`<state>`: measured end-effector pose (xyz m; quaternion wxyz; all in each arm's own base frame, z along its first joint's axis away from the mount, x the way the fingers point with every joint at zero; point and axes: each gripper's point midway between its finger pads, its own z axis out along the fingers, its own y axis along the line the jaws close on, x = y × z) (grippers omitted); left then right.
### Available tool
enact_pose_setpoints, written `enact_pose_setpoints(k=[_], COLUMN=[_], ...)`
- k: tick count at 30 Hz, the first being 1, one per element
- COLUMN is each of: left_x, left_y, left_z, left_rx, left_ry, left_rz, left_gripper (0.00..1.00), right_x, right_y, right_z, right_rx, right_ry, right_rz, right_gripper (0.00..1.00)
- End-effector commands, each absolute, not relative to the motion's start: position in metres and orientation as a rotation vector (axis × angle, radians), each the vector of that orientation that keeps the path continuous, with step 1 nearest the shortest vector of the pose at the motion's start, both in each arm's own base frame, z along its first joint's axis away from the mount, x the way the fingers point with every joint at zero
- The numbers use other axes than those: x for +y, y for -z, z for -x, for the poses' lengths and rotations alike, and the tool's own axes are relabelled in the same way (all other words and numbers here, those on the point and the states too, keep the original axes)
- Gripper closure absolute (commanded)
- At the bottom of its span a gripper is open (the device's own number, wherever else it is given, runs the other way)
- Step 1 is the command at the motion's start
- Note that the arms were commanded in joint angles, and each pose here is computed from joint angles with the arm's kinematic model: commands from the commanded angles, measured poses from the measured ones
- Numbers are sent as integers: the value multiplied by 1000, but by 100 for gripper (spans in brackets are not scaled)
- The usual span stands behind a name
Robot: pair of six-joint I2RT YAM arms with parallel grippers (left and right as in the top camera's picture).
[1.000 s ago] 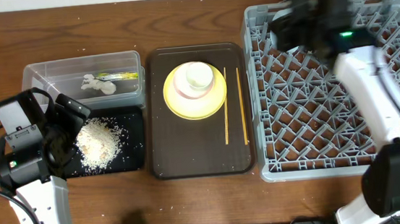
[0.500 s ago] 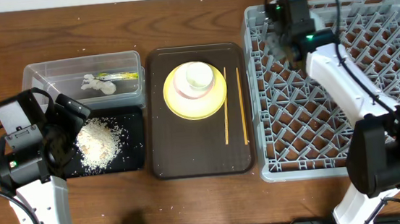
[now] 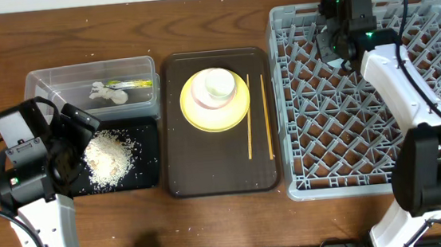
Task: Sort waste into correct bins and load items into the dishwasher rack
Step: 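Open the right gripper and lift it away from the bowl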
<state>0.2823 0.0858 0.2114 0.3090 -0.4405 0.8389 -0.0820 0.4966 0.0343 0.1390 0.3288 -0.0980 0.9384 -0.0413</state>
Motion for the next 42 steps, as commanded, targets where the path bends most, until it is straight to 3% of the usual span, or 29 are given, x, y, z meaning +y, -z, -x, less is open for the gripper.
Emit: enact_pose_setpoints(k=[1,21,31,40,42], left_x=[88,88,88,88,88], left_y=[-217,-217,-217,-217,-217], left_z=[-284,-284,-284,-284,-284], left_rx=[2197,2197,2197,2197,2197], left_ry=[217,217,217,217,217], left_rz=[1173,1173,1173,1173,1173], left_gripper=[6,6,6,6,6], right_x=[46,63,63,-4,-7], right_y=[-182,-186,-133,-114,-114], right_z=[-491,-495,-510,-510,-510], right_rx=[2365,2323,2398,2477,2477], right_ry=[26,-162,-162,88,85], right_rz=[262,311,310,-23,-31], right_gripper=[90,81,83,88,85])
